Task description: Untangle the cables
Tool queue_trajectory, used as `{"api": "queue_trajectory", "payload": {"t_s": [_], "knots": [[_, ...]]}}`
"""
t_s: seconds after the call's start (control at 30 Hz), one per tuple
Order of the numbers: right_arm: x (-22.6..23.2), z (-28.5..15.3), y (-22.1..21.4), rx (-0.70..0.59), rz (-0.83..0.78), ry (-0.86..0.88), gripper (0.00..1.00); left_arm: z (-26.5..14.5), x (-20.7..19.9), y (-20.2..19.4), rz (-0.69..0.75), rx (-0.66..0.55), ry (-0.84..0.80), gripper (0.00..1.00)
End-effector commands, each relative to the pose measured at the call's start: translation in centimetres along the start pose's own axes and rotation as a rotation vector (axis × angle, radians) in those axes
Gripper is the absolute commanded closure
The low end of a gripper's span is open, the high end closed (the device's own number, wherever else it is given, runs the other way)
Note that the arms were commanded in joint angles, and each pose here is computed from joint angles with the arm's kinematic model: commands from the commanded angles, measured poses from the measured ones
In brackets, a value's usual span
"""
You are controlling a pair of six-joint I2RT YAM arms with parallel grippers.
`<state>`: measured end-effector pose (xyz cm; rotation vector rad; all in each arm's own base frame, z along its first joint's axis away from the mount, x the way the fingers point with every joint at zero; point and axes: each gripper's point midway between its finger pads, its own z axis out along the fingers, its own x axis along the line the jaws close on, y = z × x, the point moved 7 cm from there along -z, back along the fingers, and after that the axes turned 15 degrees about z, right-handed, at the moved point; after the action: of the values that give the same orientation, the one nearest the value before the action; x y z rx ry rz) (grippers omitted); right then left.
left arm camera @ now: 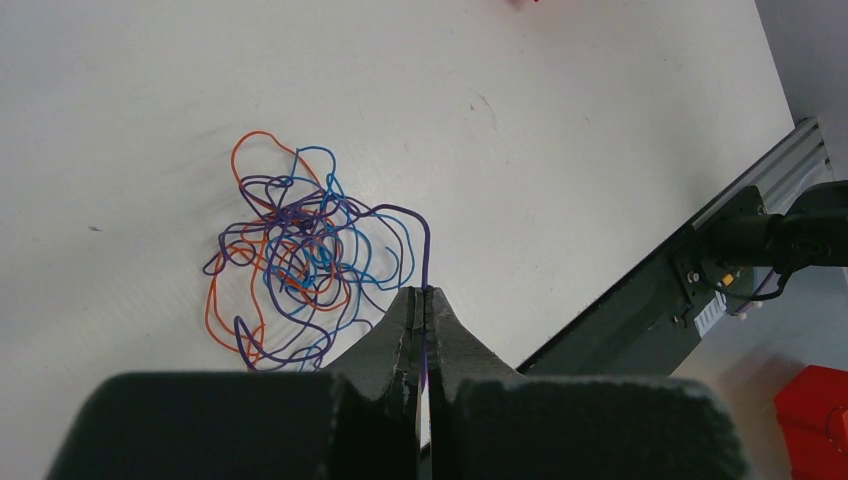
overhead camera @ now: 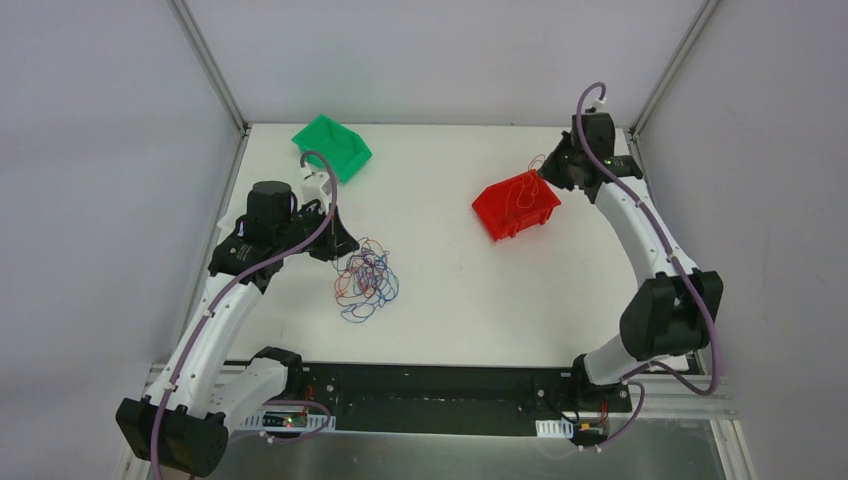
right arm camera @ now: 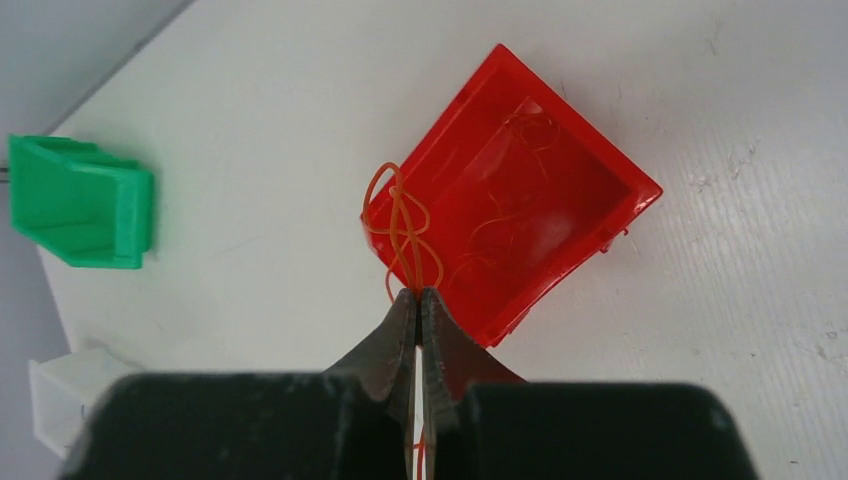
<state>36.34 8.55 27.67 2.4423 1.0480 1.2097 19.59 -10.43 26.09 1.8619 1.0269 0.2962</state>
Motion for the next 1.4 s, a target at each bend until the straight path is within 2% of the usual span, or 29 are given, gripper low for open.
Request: {"api": "queue_trajectory", "payload": {"t_s": [0.0,0.17,0.37,0.43,0.47,0.5,0.53,0.57,0.67,0.77,0.9,1.03,1.2,1.37], "knots": [[-0.7,3.7,-0.4,-0.010,0.014,-0.049,1.00,0.3,-0.2,0.4,0.022,-0.028,-0.026,1.00],[-2.2,7.7,-0.7,-0.031,0.024,-0.220,1.00,0.2,-0.2,0.4,0.025,-0.029,-0.024,1.00],[-3.4,10.1,-1.1,-0.188,0.007,-0.459,1.00,0.1,-0.2,0.4,0.027,-0.032,-0.016,1.00],[-3.5,10.7,-1.7,-0.176,0.008,-0.457,0.94,0.2,-0.1,0.3,0.027,-0.030,-0.014,1.00],[-3.4,10.9,-1.9,-0.161,0.008,-0.453,0.88,0.2,-0.1,0.3,0.026,-0.030,-0.015,1.00],[-3.3,10.9,-2.0,-0.152,0.010,-0.448,0.77,0.2,-0.1,0.3,0.024,-0.028,-0.014,1.00],[-3.1,10.7,-2.0,-0.143,0.012,-0.439,0.72,0.2,-0.1,0.3,0.024,-0.029,-0.015,1.00],[-2.9,10.3,-1.9,-0.139,0.012,-0.425,0.69,0.2,-0.1,0.3,0.024,-0.028,-0.015,1.00],[-1.7,8.2,-1.3,-0.157,0.012,-0.347,0.51,0.2,-0.2,0.2,0.023,-0.027,-0.018,1.00],[-0.6,5.6,-0.8,-0.163,-0.005,-0.266,0.42,0.2,-0.2,0.2,0.024,-0.028,-0.021,1.00],[0.6,2.8,-3.3,0.001,-0.095,-0.085,0.35,0.3,-0.3,0.3,0.025,-0.025,-0.035,1.00],[1.6,0.8,-9.3,0.197,-0.223,0.164,0.33,0.5,-0.4,0.3,0.025,-0.020,-0.044,1.00],[2.5,0.0,-18.7,0.368,-0.350,0.343,0.36,0.7,-0.2,0.2,0.020,-0.009,-0.028,1.00],[3.7,-0.4,-25.8,0.459,-0.417,0.474,0.41,0.7,0.2,0.1,0.019,-0.004,0.006,1.00]]}}
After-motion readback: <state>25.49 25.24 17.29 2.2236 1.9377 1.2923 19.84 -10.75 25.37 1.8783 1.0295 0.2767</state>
